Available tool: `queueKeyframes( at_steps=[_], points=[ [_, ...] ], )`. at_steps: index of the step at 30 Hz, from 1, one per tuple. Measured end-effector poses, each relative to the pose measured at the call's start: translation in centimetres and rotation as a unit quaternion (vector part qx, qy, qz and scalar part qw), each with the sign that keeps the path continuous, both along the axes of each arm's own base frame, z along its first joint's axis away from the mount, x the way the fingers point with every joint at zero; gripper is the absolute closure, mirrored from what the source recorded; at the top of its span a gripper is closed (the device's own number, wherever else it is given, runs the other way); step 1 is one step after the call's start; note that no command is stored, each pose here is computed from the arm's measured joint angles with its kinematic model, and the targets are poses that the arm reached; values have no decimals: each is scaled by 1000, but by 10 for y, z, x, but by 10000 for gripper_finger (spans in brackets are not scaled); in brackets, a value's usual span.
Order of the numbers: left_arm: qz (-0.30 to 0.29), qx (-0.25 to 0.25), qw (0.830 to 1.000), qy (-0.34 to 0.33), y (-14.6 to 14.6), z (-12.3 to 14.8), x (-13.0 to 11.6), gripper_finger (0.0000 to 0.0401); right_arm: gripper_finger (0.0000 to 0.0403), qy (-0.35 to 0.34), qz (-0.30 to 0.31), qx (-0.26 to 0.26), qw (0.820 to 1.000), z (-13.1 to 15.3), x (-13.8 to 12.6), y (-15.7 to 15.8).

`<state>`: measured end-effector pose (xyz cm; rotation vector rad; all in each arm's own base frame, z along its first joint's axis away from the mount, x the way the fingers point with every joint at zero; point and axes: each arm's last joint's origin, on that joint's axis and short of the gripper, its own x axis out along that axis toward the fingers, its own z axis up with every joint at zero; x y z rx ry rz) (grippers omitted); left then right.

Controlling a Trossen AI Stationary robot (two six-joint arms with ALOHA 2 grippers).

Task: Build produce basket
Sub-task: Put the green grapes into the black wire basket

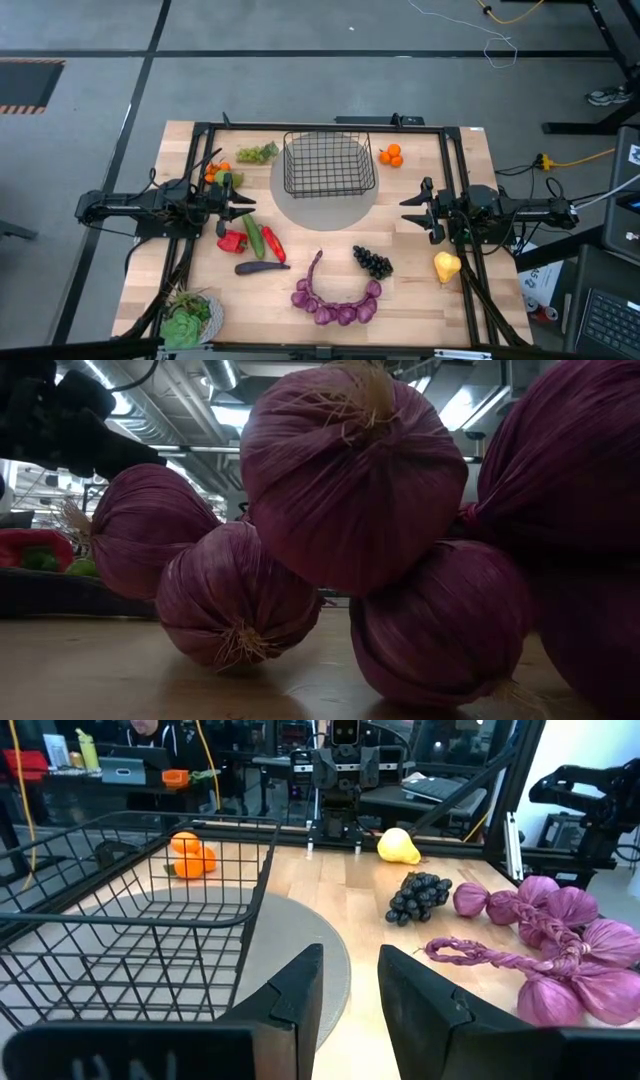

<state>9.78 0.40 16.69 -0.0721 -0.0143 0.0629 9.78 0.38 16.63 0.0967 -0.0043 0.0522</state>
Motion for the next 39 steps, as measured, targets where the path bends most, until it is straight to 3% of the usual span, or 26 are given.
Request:
queueKeyframes(
  at_steps=[9,15,22,30,35,39],
  points=[
    [0,-2,1000,-7,0,1,0,307,221,0,0,0,1000,0,0,0],
    [2,-15,995,-101,0,19,-2,307,221,0,0,0,1000,0,0,0],
    [28,30,979,-202,1,39,-9,307,221,0,0,0,1000,0,0,0],
    [30,25,978,-206,1,39,-9,307,221,0,0,0,1000,0,0,0],
    [-2,-29,977,-210,0,39,-9,307,221,-2,1,4,1000,0,0,0],
    [-63,-84,976,-191,-3,36,-7,307,221,-10,1,34,999,2,0,0]
  ],
)
